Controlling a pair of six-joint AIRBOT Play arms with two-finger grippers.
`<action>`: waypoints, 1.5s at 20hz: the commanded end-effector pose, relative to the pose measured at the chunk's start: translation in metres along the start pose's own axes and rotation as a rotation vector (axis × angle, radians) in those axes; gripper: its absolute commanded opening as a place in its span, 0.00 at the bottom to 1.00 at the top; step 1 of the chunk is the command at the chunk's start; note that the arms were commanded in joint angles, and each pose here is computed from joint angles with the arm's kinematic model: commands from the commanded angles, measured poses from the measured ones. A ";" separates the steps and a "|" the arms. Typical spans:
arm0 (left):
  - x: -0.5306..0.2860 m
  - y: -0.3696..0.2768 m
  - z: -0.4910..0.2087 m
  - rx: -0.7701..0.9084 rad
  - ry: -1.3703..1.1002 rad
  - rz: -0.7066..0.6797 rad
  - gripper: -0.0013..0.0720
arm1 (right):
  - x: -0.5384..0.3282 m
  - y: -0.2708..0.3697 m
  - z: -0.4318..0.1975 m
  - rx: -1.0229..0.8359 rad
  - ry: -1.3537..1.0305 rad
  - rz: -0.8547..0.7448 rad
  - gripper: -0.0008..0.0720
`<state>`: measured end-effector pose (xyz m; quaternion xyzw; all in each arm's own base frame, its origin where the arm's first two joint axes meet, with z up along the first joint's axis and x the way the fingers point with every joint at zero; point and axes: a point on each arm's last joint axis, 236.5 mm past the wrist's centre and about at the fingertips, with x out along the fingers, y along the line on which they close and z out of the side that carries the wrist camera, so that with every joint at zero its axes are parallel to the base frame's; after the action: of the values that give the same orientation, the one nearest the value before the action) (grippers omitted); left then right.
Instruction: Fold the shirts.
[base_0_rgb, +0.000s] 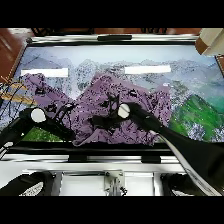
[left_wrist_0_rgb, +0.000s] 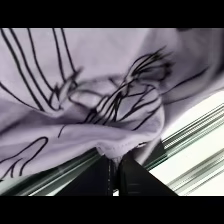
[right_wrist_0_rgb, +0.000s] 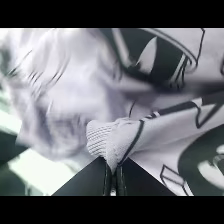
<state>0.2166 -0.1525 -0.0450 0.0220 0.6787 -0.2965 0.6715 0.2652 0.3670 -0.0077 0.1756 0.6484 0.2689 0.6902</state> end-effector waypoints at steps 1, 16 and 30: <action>-0.015 -0.026 0.023 -0.011 -0.080 -0.089 0.09 | -0.071 -0.001 -0.029 -0.127 0.036 -0.057 0.11; -0.007 -0.057 0.034 -0.035 -0.085 -0.233 0.09 | -0.025 -0.099 -0.120 0.059 0.126 -0.434 0.70; -0.007 -0.062 0.020 0.050 -0.036 -0.253 0.09 | -0.013 -0.092 -0.102 -0.174 0.253 -0.488 0.92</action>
<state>0.2110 -0.2101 -0.0137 -0.0604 0.6581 -0.3866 0.6433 0.1816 0.2793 -0.0499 -0.0591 0.7137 0.1701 0.6769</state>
